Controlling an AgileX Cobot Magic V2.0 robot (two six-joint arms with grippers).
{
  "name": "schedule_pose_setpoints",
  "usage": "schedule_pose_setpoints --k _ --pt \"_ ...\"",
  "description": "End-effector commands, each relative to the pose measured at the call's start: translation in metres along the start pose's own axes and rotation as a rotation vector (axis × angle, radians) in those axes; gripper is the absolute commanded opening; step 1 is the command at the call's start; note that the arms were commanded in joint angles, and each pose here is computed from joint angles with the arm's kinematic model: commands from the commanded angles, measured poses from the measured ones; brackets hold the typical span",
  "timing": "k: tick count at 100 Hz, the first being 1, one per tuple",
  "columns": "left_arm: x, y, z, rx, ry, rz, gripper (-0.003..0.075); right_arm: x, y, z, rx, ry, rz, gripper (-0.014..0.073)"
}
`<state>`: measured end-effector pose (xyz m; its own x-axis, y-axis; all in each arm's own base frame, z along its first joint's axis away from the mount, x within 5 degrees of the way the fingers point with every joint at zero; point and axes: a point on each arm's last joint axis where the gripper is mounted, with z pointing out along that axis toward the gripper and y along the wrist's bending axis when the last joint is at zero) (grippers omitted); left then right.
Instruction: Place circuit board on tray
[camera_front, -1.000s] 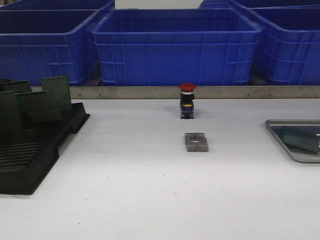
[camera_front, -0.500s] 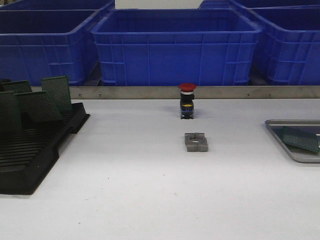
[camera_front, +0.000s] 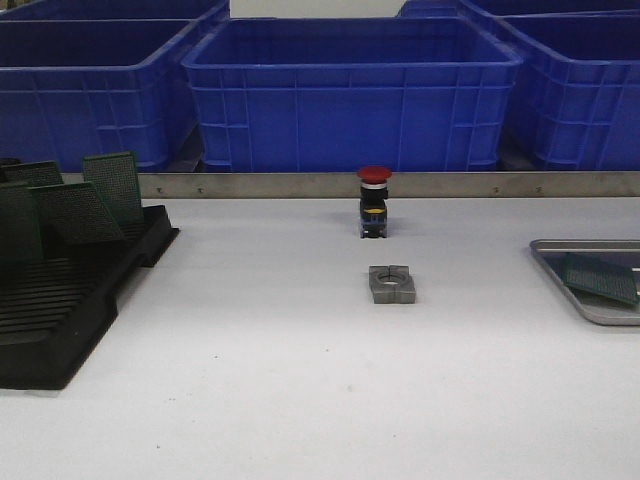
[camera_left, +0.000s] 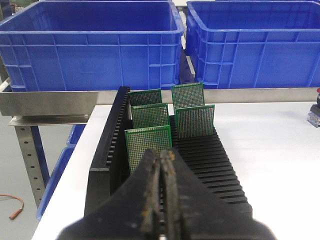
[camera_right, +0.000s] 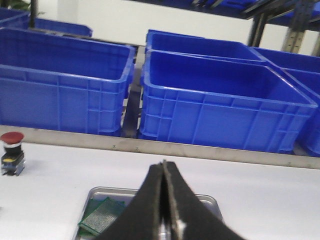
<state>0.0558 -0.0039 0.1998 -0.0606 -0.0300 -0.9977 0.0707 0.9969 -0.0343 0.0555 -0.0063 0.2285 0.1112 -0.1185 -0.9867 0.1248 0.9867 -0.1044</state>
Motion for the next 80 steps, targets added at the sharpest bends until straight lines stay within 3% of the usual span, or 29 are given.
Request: schedule_pose_setpoints --k 1,5,80 --pt "0.0081 -0.0005 0.0003 0.014 -0.057 -0.002 -0.0020 0.0063 0.0006 -0.0058 0.017 -0.146 0.076 -0.0112" --pt "0.0081 -0.0005 0.0003 0.014 -0.057 -0.002 -0.0020 0.0109 0.0011 -0.0046 0.009 -0.058 0.058 -0.0112" --pt "0.0081 -0.0005 0.0003 0.014 -0.057 -0.002 -0.0020 0.0124 0.0014 -0.0045 0.006 -0.045 0.037 -0.0112"
